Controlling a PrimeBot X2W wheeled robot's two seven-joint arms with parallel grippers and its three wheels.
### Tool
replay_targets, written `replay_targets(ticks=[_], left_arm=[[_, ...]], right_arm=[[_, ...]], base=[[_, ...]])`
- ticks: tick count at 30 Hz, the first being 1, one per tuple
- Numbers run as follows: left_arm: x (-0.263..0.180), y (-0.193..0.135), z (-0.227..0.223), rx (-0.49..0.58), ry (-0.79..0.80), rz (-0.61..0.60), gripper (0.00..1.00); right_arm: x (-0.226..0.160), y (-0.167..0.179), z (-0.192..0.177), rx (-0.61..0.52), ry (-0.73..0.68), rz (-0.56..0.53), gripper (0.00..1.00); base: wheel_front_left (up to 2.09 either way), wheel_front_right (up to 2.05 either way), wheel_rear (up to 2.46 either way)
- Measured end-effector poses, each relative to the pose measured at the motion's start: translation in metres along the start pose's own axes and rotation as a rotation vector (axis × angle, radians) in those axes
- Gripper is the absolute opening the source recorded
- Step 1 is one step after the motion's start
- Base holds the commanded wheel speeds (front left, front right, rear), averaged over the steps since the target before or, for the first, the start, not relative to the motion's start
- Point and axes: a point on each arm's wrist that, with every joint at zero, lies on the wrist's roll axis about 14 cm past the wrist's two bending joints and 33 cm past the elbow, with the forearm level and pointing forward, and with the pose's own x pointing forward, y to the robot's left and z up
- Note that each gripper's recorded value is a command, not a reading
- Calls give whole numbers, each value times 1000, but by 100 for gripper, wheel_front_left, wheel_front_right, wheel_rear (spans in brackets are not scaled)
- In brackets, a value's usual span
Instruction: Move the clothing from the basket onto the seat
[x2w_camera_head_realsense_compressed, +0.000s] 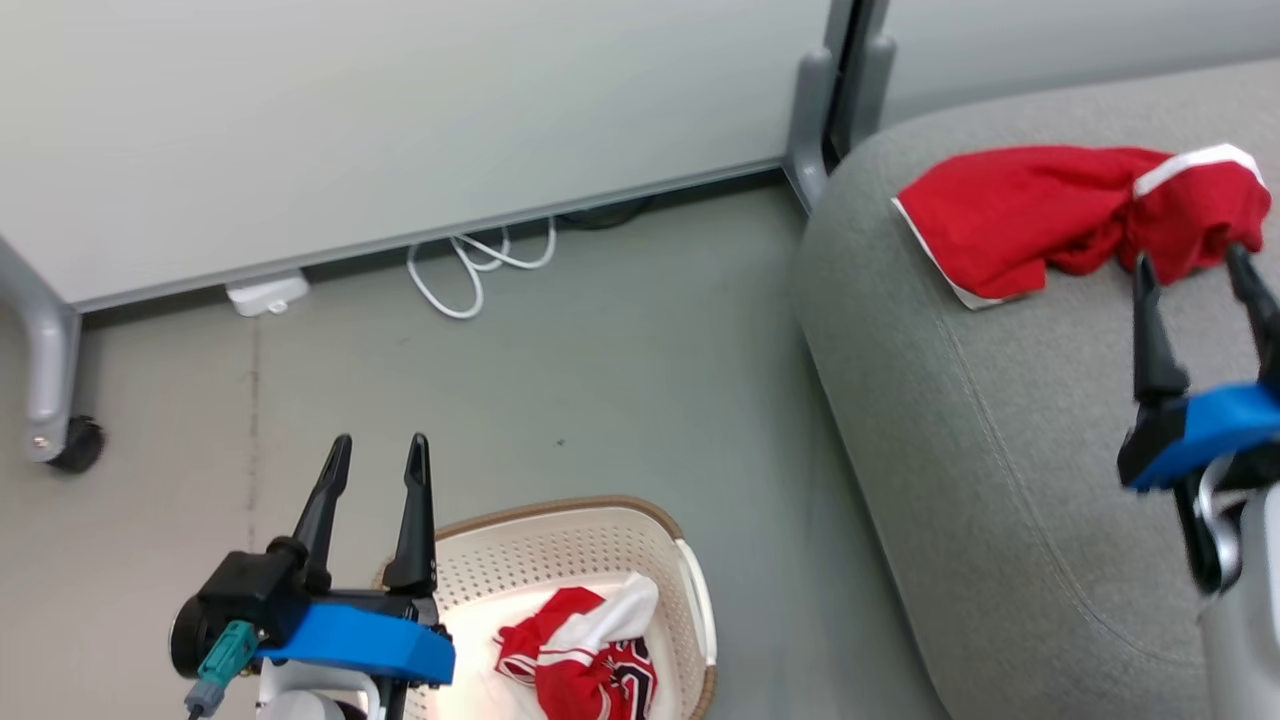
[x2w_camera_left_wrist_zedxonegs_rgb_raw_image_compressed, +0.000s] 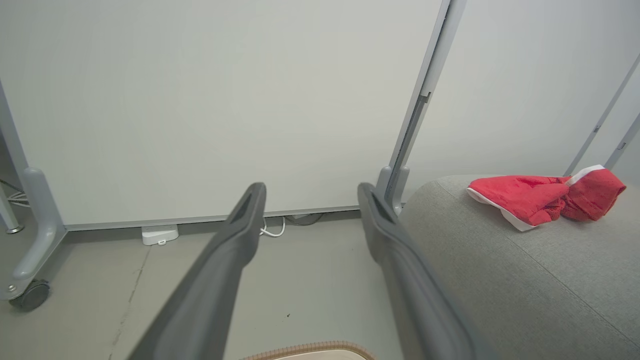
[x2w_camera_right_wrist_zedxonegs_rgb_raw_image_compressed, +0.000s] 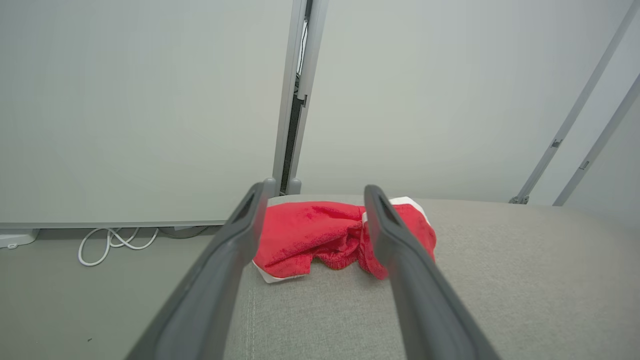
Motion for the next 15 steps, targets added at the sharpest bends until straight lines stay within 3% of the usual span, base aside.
replay_targets(ticks=[15], left_arm=[[-62,52,27,60,-61,188,100]], right_arm=[[-70,109,-8,106,19,232,100]], base=[[0,0,0]])
